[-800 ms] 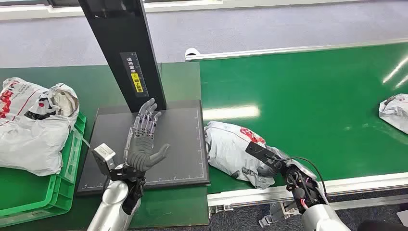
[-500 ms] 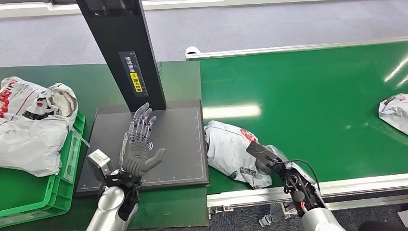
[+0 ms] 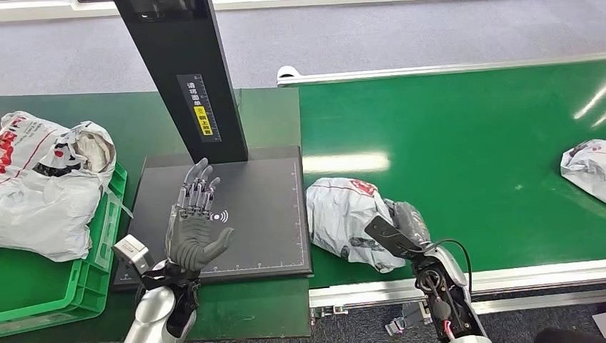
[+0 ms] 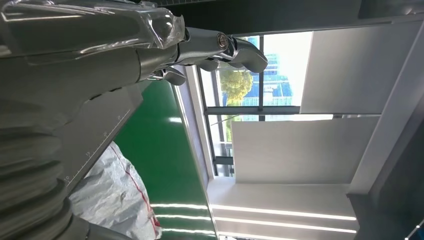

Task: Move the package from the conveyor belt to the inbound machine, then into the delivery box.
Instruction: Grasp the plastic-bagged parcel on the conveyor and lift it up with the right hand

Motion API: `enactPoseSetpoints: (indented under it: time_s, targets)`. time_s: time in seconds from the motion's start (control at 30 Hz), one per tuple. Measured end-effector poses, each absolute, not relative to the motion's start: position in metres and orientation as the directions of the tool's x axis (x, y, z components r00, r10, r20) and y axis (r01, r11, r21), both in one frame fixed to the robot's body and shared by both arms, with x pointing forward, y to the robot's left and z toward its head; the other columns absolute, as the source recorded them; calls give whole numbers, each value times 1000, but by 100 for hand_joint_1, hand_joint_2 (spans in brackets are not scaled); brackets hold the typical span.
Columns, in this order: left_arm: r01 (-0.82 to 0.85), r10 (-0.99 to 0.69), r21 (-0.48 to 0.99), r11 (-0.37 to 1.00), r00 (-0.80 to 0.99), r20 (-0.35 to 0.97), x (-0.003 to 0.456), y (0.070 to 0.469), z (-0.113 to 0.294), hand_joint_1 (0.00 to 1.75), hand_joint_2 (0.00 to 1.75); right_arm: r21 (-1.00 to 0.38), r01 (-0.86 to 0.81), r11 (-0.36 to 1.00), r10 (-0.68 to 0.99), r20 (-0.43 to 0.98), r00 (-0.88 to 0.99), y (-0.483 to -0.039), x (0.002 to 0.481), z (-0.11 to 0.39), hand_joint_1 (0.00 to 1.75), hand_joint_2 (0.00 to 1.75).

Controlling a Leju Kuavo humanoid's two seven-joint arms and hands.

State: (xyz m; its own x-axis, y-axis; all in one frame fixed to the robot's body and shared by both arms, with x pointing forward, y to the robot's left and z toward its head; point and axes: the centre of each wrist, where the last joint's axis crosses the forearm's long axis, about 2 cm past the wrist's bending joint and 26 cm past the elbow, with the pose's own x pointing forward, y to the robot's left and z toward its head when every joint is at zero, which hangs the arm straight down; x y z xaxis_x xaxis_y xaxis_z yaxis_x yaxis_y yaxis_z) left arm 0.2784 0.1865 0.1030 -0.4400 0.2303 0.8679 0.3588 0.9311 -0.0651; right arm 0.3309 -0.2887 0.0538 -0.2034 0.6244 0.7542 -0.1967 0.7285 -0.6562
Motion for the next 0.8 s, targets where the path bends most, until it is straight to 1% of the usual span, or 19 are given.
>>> enactPoseSetpoints:
  time_s: [0.1, 0.17, 0.23, 0.3, 0.4, 0.5, 0.6, 0.7, 0.8]
  targets:
    - [361, 233, -66, 930, -443, 866, 278, 187, 103, 0, 175, -652, -110, 750, 615, 749, -249, -287, 324, 59, 175, 175]
    - [360, 236, -68, 930, -446, 863, 279, 187, 103, 0, 175, -621, -35, 783, 587, 756, -289, -287, 319, 64, 175, 175]
    - [359, 240, -73, 930, -449, 861, 279, 187, 103, 0, 175, -564, 51, 824, 545, 767, -338, -289, 312, 71, 175, 175]
    - [356, 247, -80, 931, -453, 857, 280, 186, 104, 0, 175, -474, 122, 872, 481, 783, -394, -290, 305, 80, 175, 175]
    - [339, 258, -97, 936, -467, 846, 283, 186, 108, 0, 175, -332, 175, 927, 374, 788, -488, -293, 297, 97, 175, 175]
    - [310, 265, -119, 943, -488, 831, 287, 185, 112, 0, 175, -290, 219, 932, 363, 744, -561, -294, 290, 114, 175, 175]
    - [249, 277, -166, 954, -524, 805, 290, 186, 115, 0, 175, -328, 314, 891, 454, 642, -618, -292, 280, 133, 175, 175]
    - [185, 303, -240, 953, -563, 769, 292, 187, 123, 0, 175, -449, 431, 783, 615, 453, -646, -281, 274, 155, 175, 175]
    - [132, 310, -291, 948, -597, 740, 292, 190, 132, 0, 175, -538, 471, 699, 683, 307, -663, -263, 274, 170, 175, 175]
